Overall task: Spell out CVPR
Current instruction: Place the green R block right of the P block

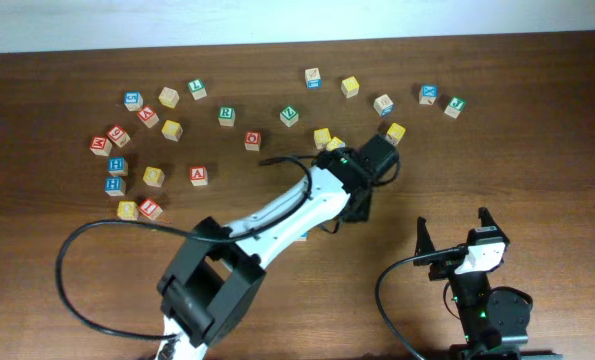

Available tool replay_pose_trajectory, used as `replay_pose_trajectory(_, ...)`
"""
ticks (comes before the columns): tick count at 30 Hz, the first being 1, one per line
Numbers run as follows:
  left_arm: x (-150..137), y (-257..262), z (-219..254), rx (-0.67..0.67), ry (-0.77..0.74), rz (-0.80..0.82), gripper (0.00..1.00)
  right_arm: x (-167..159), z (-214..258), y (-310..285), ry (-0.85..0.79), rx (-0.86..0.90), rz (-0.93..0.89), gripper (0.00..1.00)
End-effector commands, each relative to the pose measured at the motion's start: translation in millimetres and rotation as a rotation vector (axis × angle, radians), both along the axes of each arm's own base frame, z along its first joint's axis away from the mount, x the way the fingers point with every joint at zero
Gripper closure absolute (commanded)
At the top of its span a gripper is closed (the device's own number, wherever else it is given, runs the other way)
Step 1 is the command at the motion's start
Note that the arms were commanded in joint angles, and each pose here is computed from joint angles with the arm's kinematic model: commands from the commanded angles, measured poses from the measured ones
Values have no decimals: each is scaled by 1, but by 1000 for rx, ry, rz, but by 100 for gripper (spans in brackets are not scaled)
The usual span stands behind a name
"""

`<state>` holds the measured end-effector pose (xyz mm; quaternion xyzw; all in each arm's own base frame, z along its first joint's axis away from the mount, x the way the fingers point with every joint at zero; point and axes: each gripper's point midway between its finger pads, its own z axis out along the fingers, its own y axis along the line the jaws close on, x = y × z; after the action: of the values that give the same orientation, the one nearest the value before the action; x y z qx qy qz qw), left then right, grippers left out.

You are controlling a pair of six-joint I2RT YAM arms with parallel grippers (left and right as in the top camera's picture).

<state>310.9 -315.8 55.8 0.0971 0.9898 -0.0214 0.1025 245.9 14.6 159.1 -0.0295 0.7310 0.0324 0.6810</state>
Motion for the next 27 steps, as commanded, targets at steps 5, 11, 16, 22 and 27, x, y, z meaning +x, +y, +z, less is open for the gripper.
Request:
replay_pose_trajectory(5,-25,29,-23,51,72,213,75,0,-2,0,3,7,-1,2)
replay_pose_trajectory(11,-11,42,-30,67,26,247,75,0,-2,0,3,7,-1,2)
replay_pose_trajectory(16,-17,42,-31,64,55,246,70,0,-2,0,3,7,-1,2)
replay_pose_trajectory(22,-18,39,-29,54,65,230,65,0,-2,0,3,7,-1,2)
replay_pose_trajectory(27,3,30,17,3,-26,171,52,0,-2,0,3,7,-1,2)
